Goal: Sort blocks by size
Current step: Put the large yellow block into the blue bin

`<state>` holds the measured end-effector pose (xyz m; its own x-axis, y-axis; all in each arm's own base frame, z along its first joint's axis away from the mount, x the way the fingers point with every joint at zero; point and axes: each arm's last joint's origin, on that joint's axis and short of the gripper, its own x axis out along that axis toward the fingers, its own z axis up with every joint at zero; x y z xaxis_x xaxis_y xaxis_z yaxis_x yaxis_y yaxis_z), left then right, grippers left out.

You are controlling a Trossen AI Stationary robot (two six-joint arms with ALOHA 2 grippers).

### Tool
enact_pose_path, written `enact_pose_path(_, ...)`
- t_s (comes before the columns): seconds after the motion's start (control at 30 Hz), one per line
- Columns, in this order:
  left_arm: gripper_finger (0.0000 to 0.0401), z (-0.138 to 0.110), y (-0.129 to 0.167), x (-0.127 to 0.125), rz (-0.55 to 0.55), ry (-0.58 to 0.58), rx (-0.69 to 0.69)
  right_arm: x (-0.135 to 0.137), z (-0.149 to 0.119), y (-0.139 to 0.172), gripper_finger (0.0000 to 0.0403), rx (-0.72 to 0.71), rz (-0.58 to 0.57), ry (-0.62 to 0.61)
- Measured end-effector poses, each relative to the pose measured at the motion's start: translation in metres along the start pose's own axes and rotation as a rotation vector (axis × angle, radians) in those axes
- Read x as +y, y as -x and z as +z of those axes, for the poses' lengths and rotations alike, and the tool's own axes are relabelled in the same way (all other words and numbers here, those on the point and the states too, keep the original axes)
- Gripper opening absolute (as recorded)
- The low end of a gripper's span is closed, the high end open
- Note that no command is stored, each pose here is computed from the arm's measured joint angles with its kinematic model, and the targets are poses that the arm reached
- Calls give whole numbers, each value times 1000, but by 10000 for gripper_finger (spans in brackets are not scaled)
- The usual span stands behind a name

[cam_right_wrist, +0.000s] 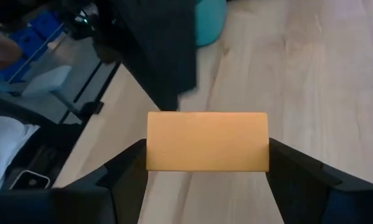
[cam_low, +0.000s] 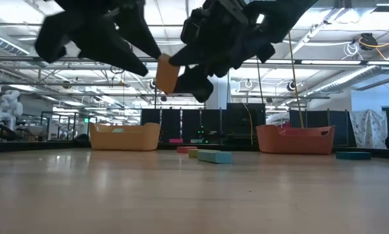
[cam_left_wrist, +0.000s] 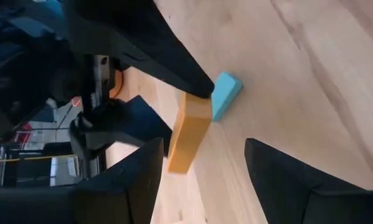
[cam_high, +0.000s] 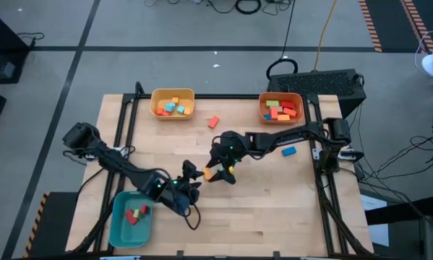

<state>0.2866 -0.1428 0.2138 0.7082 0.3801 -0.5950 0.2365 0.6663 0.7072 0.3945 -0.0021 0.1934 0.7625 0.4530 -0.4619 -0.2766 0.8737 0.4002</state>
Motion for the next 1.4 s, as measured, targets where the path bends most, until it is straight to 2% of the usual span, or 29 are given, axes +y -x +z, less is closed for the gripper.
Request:
enact_pose_path(0.2, 227, 2, -15, 3, 2, 0, -7, 9, 4, -4, 262, -38, 25, 21)
enact_pose_path(0.3, 213, 0, -19, 2, 3, -1, 10, 10, 3, -4, 262, -37, 28, 22)
enact_pose_path(0.6, 104, 2, -20, 3, 15, 47, -5, 9, 3, -4, 262, -32, 27, 15)
enact_pose_path(0.7, 73, 2, -20, 2, 18, 27, 0, 9, 3, -4, 263, -29, 37, -1)
enact_pose_path(0.97, 74, 2, -20, 3, 36, 64, 3, 8, 3, -3, 267, -29, 37, 7)
enact_pose_path(1.23, 76, 2, -21, 4, 56, 186, 9, 6, 1, -2, 313, -15, -7, 103)
enact_pose_path(1.4, 71, -2, -20, 2, 56, 202, 38, 0, -3, 0, 319, 32, -72, 113)
